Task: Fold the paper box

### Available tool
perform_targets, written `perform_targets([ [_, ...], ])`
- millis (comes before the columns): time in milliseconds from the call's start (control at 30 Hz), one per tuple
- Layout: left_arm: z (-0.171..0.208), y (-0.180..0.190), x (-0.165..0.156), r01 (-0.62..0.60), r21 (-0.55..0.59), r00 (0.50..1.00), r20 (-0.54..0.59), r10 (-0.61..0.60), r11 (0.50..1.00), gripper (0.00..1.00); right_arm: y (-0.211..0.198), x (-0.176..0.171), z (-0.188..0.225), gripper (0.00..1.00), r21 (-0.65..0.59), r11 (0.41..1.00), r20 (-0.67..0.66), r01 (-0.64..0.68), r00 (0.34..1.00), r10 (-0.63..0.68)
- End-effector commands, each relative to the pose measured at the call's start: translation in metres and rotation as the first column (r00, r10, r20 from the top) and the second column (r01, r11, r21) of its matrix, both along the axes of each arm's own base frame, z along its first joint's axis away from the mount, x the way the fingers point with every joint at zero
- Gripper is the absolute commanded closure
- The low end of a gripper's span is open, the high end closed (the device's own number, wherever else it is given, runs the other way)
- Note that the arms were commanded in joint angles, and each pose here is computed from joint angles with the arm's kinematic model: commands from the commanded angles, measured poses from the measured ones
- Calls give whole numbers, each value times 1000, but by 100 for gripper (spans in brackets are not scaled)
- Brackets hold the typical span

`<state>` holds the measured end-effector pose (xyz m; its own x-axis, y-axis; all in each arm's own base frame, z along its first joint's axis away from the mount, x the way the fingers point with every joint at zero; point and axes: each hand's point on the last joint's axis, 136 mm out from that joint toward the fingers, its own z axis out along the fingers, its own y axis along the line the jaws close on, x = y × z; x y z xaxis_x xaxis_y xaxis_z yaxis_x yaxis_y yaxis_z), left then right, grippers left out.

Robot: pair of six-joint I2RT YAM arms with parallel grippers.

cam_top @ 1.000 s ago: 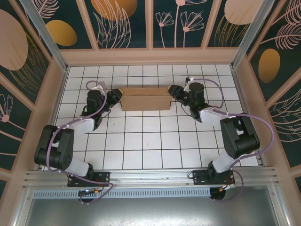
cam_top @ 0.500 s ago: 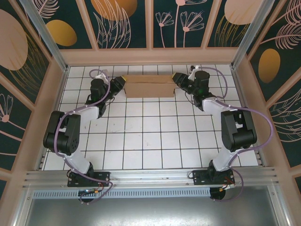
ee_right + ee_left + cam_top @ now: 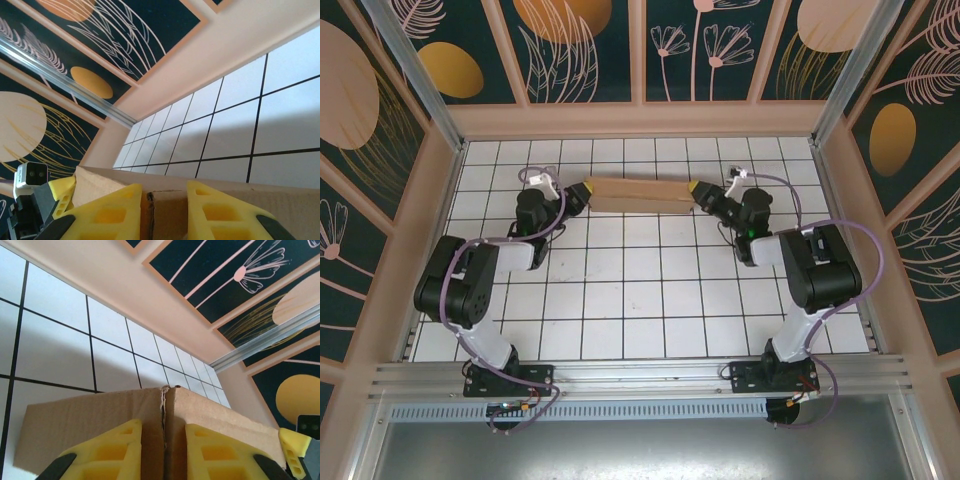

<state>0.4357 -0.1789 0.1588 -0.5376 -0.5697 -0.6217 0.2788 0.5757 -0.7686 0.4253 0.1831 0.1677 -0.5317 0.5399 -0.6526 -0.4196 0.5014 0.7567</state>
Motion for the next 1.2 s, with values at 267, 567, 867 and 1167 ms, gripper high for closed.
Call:
perform_targets([
  [267,-51,-12,-61,16,99,989,-145,-1,995,77,29,-75,-46,67,-125,987,20,-103,994,106],
  [567,-72,7,-75,-56,149,971,-221,88,987,58,4,-75,-62,48,-239,968,-9,77,997,-82],
  [867,-73,20,-72,-95,241,960,-235,153,966,49,-18,-58,-72,47,-485,855,-84,183,964,-254],
  [1167,-52,21,-60,-99,299,968,-190,161,949,49,-20,-53,-68,49,-524,847,-270,89,926,-264],
])
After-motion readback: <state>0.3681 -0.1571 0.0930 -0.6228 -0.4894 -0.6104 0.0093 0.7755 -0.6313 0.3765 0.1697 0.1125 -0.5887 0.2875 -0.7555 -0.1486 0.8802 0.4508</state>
